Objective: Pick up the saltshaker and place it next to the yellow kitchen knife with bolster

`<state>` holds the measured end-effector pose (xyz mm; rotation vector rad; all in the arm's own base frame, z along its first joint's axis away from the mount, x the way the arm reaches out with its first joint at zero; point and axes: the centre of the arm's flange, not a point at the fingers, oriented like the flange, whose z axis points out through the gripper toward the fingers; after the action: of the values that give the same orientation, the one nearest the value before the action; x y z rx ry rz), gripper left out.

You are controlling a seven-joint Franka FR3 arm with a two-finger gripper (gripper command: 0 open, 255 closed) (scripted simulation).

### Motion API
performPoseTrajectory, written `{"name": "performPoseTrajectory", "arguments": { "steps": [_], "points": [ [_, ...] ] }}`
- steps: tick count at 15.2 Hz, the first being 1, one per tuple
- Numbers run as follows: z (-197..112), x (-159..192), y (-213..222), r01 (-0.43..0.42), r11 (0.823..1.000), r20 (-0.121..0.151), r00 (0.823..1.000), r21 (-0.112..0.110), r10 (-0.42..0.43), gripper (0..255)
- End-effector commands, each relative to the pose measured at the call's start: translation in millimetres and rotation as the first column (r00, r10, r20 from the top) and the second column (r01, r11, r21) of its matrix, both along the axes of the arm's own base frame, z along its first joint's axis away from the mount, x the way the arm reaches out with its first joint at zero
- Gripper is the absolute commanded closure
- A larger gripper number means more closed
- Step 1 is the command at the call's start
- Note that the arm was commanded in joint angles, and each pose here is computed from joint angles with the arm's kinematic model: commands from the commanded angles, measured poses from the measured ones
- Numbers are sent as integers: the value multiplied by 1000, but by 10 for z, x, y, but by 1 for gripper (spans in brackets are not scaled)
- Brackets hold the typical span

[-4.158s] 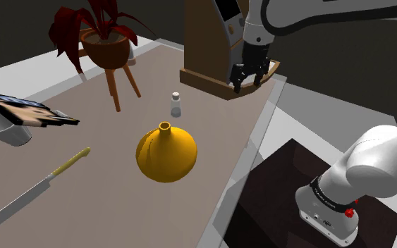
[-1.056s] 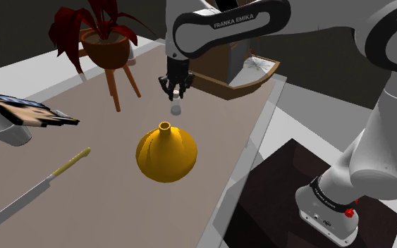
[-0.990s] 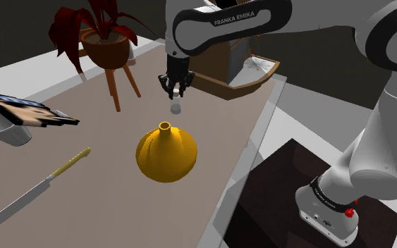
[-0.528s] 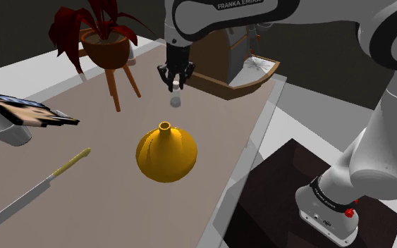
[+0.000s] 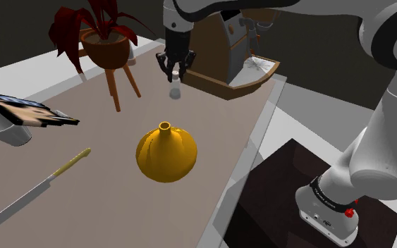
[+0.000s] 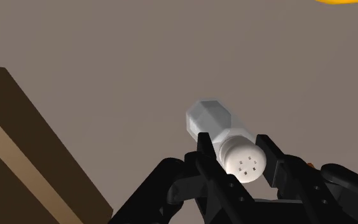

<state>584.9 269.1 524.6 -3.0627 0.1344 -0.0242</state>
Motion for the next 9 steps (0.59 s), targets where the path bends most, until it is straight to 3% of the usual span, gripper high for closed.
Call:
{"name": "performPoseTrajectory", "arguments": {
  "steps": [1,9],
  "points": [
    [108,4,-8,0,1000,0,1000,0,0,255],
    [530,4,-8,0,1000,0,1000,0,0,255]
  ]
}}
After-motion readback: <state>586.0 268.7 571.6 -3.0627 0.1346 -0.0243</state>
